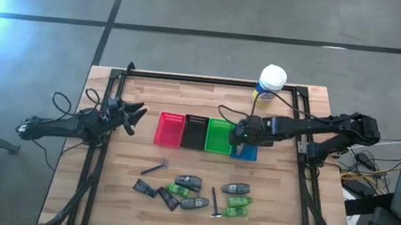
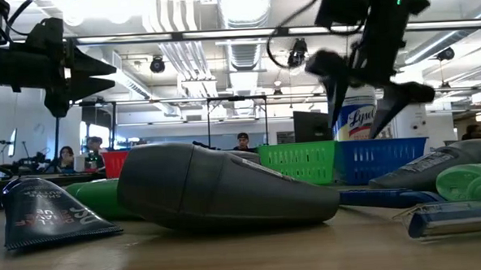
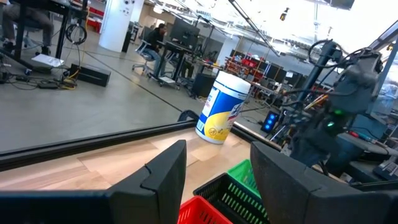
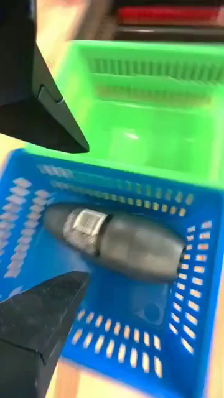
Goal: Pick & Place Travel size toiletries
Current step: Put the gray deodorant into the blue bin
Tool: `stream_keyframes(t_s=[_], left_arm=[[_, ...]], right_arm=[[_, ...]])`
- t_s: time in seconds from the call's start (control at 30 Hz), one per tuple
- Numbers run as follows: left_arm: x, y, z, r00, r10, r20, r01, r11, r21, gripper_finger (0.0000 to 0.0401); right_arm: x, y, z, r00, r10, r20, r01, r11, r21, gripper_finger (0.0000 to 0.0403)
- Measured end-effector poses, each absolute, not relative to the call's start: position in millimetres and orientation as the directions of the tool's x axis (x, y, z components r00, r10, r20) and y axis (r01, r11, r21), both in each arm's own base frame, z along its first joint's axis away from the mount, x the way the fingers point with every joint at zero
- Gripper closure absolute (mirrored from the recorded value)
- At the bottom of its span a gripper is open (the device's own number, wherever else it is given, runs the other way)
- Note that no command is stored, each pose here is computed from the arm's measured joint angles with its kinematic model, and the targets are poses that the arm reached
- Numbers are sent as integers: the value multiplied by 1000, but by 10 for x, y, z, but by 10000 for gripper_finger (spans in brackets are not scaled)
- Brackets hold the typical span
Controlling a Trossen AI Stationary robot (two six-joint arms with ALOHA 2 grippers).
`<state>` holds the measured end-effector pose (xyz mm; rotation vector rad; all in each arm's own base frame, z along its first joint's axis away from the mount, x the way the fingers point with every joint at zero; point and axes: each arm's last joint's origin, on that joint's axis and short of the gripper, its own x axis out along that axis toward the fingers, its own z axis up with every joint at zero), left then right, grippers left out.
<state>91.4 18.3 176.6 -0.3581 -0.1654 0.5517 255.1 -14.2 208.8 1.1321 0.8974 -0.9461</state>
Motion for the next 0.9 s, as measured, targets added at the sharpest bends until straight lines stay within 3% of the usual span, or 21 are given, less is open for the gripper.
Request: stream_keyframes(t_s=[0.1,0.2,0.3,0.47,0.9], left_arm=[[914,183,1765,841,539,58,-482,792,-375,217],[914,183,1765,841,539,57,-482,792,-375,217],[914,183,1765,841,539,57,-482,792,-375,217],[914,183,1765,840,539,57,-482,792,-375,217],[914,183,1765,841,539,57,-482,792,-375,217]], right_arm=[[2581,14,2305,346,-127,-930,874,404,270,66],[2627,272,2455,381,-43,-924,697,670,256,64],[2631,584,2450,365,63,-929,512,820,257,69],[2548,1025,2292,265,162,-951,406,875,263,87],[2646,1473,1682,99,17,-995,158,987,32,122]])
